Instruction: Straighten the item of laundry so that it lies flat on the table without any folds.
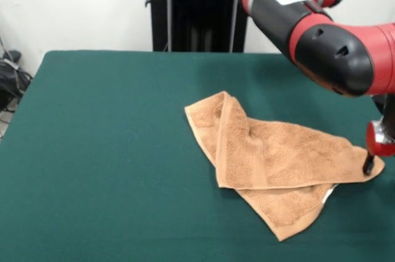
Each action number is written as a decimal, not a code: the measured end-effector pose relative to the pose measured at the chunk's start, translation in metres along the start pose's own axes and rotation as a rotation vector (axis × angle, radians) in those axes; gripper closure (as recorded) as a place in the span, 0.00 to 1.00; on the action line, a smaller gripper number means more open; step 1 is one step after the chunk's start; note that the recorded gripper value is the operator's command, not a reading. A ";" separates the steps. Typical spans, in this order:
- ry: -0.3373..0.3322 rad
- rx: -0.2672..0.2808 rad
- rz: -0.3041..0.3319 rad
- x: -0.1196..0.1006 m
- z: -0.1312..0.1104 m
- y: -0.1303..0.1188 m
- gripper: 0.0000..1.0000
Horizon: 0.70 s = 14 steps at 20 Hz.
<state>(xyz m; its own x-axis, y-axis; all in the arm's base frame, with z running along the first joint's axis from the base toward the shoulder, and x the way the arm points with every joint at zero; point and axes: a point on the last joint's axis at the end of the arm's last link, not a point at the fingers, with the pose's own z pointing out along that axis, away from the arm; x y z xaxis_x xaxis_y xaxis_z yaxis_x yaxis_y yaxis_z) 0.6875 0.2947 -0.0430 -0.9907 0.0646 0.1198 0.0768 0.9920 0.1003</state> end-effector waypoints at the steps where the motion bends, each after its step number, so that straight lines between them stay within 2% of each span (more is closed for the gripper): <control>1: 0.005 -0.013 -0.003 0.000 -0.004 0.002 0.00; 10: -0.008 -0.090 -0.025 -0.015 -0.051 0.015 0.00; 14: -0.011 -0.091 -0.032 -0.022 -0.062 0.017 0.00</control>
<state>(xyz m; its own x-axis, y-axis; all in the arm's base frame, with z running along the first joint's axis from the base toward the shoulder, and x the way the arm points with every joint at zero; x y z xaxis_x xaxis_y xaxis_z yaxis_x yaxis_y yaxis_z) 0.7175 0.3035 0.0176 -0.9939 0.0349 0.1045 0.0547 0.9796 0.1932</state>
